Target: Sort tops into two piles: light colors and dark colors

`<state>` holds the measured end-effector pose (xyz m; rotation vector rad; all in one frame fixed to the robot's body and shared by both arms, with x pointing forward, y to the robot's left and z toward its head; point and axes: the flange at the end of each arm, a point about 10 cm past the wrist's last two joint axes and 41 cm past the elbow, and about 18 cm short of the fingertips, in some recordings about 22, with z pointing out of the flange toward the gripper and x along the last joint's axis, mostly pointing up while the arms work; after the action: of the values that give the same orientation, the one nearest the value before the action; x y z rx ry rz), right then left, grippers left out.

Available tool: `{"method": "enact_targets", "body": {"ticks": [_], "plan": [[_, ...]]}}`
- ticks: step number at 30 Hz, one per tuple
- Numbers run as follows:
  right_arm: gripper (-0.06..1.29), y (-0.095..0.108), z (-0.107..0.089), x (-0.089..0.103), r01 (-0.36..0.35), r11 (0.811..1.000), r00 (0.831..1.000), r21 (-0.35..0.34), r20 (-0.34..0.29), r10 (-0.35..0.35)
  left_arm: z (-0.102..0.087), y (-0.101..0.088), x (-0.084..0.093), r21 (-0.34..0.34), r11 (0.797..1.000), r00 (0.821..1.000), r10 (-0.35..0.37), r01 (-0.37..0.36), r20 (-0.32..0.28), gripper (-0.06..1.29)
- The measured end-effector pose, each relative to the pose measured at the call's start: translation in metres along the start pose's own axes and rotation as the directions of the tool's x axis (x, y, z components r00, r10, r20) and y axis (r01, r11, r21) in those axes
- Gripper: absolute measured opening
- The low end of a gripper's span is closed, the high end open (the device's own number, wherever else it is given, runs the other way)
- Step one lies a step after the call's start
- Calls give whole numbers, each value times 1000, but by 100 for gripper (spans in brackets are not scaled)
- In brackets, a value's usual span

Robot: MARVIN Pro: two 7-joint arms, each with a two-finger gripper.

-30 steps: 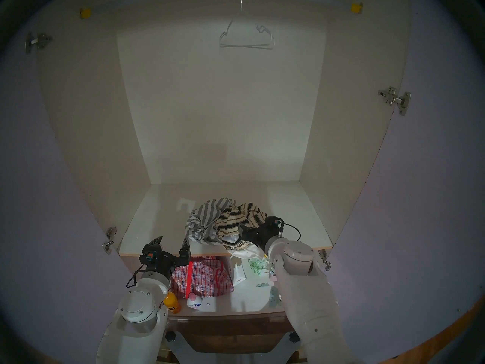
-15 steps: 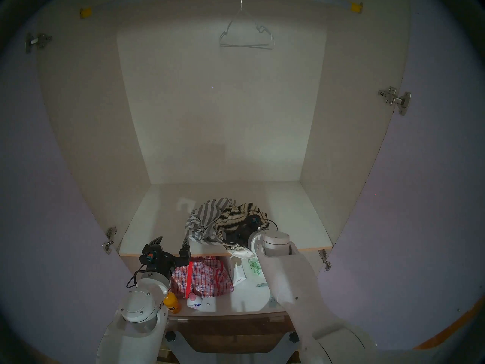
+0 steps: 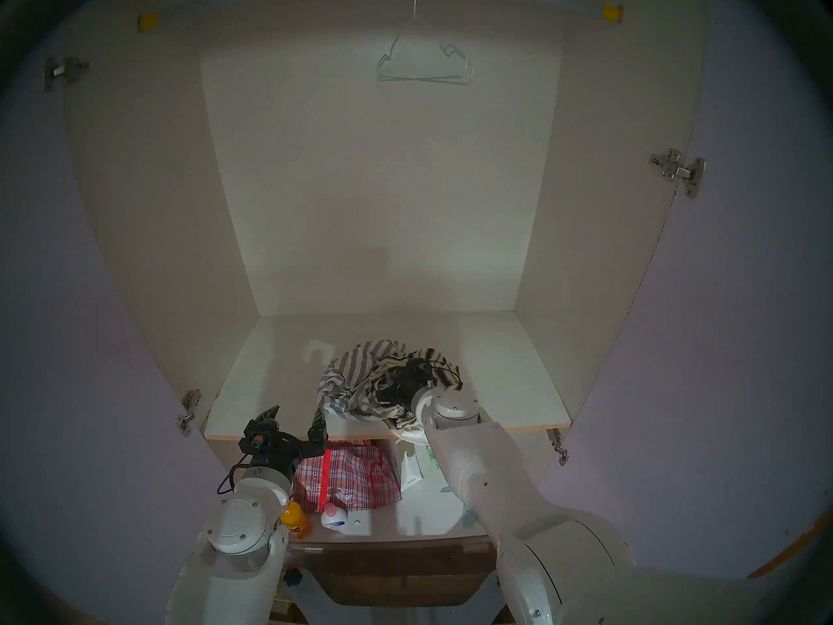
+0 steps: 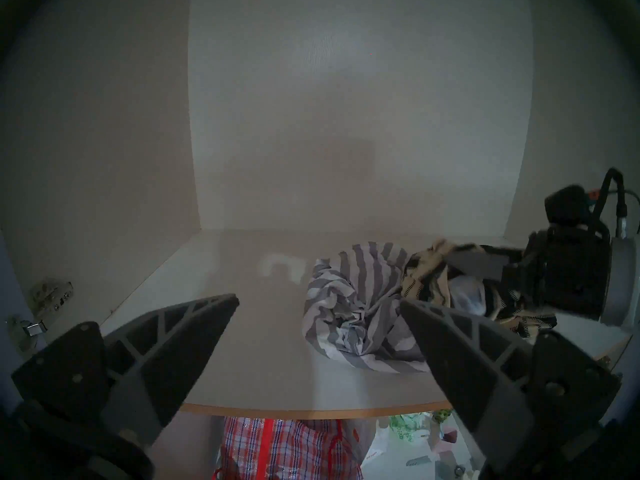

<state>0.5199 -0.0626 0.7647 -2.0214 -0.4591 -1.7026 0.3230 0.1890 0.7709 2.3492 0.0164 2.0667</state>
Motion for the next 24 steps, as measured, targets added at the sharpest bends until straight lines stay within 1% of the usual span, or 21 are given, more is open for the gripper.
{"method": "enact_targets", "body": {"ticks": [2,4,6,7,9,10,11,12,14,17,20,21,22,24], "plan": [[-2,-4,1,21,31,999,995,13,-91,-30,0,0,0,0,1000,1000,0,0,0,126],[-2,-9,-2,41,52,999,986,17,-159,-49,0,0,0,0,1000,1000,0,0,0,126],[-2,-12,-7,51,62,998,979,4,-194,-60,0,0,0,0,1000,1000,0,0,0,126],[-2,-12,-11,54,64,998,976,-13,-208,-65,0,0,0,0,1000,1000,0,0,0,126],[-2,-6,-22,61,70,995,969,-71,-231,-84,0,0,0,0,1000,1000,0,0,0,126],[-2,-4,-26,66,76,993,966,-85,-241,-95,0,0,0,0,1000,1000,0,0,0,126],[-2,-1,-31,75,85,991,960,-102,-259,-109,0,0,0,0,1000,1000,0,0,0,126],[-2,1,-33,81,90,990,957,-110,-266,-116,0,0,0,0,1000,1000,0,0,0,126],[-2,8,-40,103,105,984,950,-141,-280,-142,0,0,0,0,1000,1000,0,0,0,126],[-2,17,-44,121,122,976,942,-178,-289,-170,0,0,0,-1,1000,1000,0,0,0,126],[-2,30,-46,127,126,966,946,-226,-265,-185,0,0,0,-1,1000,1000,0,0,0,126],[-2,33,-47,128,128,964,946,-234,-262,-189,0,0,0,-1,1000,1000,0,0,0,126],[-2,40,-49,132,134,957,946,-257,-254,-201,0,0,0,-1,1000,1000,0,0,0,126],[-2,48,-51,136,143,949,944,-281,-251,-216,0,0,0,-1,1000,1000,0,0,0,126]]}}
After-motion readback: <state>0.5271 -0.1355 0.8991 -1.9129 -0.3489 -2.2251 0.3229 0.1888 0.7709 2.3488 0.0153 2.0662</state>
